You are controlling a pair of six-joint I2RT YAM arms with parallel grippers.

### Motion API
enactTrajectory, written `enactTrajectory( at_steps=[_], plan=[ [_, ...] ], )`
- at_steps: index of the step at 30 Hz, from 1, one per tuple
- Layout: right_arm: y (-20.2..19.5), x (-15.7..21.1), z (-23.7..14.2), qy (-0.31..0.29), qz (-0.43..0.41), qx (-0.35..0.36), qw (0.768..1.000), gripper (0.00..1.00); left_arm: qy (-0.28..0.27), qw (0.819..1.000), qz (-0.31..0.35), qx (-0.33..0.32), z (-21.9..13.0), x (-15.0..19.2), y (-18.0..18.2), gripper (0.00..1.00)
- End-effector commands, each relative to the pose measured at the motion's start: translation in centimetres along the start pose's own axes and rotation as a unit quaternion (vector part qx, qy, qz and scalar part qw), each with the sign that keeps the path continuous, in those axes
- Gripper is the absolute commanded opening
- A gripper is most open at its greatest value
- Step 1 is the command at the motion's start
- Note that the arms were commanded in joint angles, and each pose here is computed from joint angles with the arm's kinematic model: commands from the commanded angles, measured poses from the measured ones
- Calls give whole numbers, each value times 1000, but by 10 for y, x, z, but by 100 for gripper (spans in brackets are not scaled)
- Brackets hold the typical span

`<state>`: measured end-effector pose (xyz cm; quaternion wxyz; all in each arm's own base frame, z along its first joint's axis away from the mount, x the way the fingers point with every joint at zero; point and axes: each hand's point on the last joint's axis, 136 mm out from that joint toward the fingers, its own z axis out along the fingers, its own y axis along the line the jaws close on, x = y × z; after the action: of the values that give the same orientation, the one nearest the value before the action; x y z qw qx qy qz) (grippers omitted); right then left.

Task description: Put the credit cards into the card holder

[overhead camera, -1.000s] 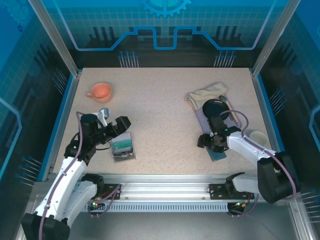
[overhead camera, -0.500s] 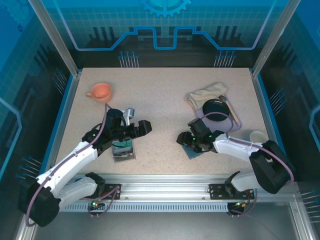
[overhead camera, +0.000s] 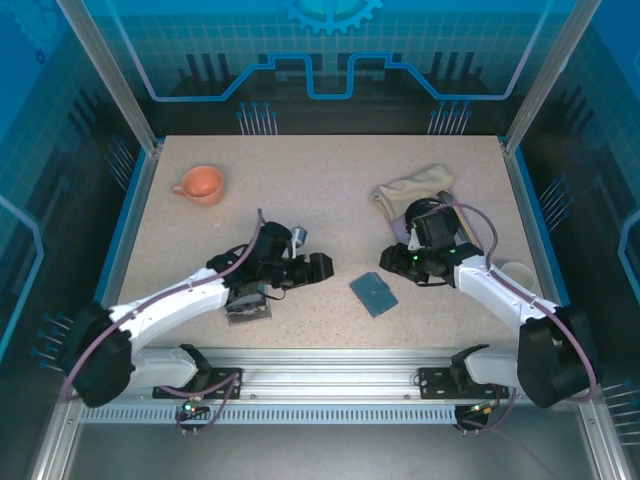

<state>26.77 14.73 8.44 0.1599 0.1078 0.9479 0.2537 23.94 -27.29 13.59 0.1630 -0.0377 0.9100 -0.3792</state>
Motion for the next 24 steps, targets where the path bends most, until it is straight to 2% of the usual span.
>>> enactTrajectory(
  at_steps=[1, 6, 14, 24],
  plan=[
    [-10, 37, 3, 77, -43, -2, 996, 41, 12, 1000, -13, 15, 15, 3, -22, 78],
    [-23, 56, 16, 114, -46, 7, 992, 38, 44, 998, -43, 14, 43, 23, -21, 73],
    [-29, 70, 32, 145, -40, 0, 989, 31, 48, 994, -100, 25, 82, 29, -13, 59],
    [-23, 89, 34, 162, -22, -26, 986, 28, 62, 989, -138, 1, 114, 37, 13, 56]
  ],
)
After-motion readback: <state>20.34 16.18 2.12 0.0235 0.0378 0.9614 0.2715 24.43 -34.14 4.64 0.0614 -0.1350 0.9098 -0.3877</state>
